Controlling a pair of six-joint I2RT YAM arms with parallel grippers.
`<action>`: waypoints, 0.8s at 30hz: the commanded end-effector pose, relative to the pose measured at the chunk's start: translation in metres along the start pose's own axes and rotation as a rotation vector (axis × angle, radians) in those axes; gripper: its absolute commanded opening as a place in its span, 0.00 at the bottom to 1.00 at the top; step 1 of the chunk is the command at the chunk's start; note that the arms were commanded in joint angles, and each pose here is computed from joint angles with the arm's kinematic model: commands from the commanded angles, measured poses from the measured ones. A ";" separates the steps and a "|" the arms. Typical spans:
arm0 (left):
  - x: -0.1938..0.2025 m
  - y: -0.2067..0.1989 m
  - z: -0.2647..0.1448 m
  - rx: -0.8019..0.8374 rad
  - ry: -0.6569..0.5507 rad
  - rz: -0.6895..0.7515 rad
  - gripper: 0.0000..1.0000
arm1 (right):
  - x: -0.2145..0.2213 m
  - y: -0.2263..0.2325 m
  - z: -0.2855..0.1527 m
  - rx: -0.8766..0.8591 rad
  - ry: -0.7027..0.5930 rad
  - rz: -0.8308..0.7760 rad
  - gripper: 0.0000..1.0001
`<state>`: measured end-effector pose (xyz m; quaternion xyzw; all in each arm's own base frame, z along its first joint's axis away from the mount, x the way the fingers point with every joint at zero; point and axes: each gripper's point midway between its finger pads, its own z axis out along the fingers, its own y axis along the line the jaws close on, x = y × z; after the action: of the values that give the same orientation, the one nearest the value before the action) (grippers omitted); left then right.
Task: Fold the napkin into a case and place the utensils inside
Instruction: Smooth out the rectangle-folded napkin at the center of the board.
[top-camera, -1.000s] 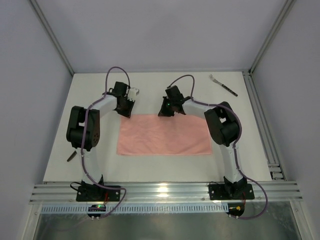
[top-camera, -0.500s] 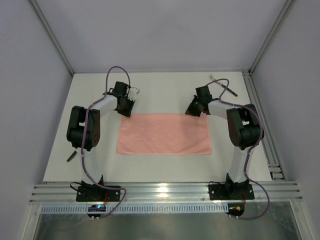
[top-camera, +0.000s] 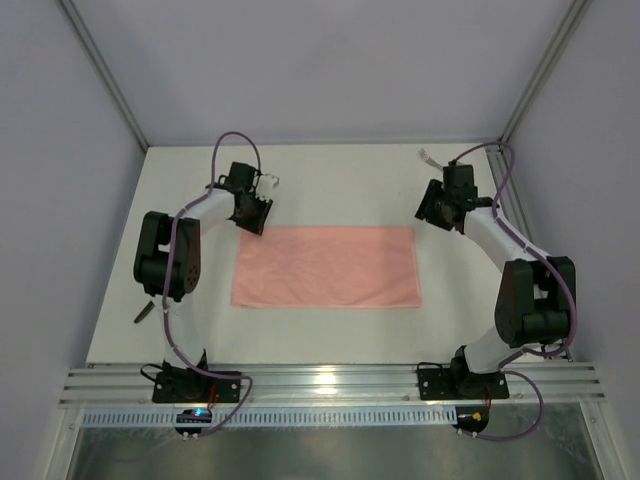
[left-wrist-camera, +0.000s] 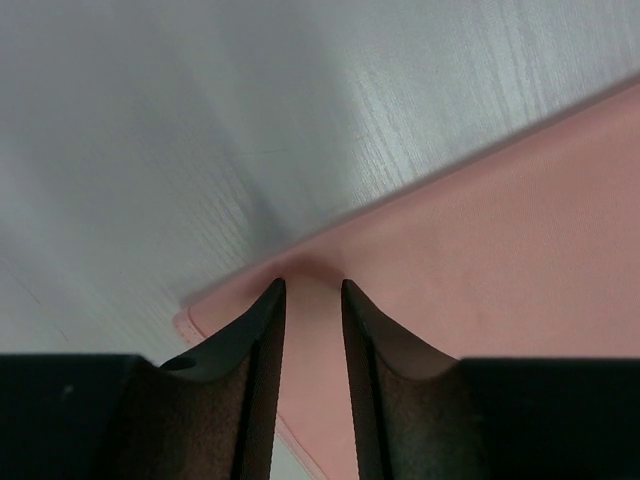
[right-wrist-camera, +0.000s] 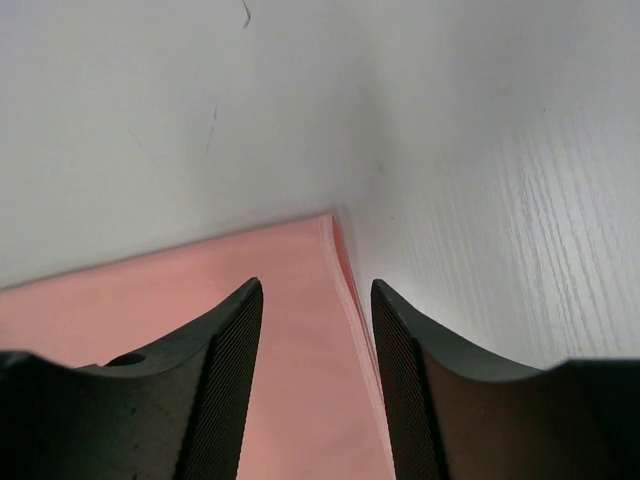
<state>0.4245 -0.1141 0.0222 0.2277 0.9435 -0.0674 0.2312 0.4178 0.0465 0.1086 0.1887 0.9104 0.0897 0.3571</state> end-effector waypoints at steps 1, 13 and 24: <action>-0.030 0.006 -0.031 -0.024 -0.088 0.031 0.31 | 0.063 -0.025 -0.013 0.021 0.170 -0.095 0.53; 0.025 0.037 -0.067 -0.108 0.006 -0.027 0.42 | 0.158 -0.054 -0.005 0.016 0.401 -0.084 0.43; 0.078 0.039 -0.044 -0.059 0.126 -0.123 0.42 | 0.162 -0.046 -0.007 -0.016 0.443 -0.085 0.30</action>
<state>0.3598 -0.0322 0.0195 0.1629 0.9726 -0.0302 0.1633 0.3122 0.0655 0.0171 0.1320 0.9616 0.1219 0.2074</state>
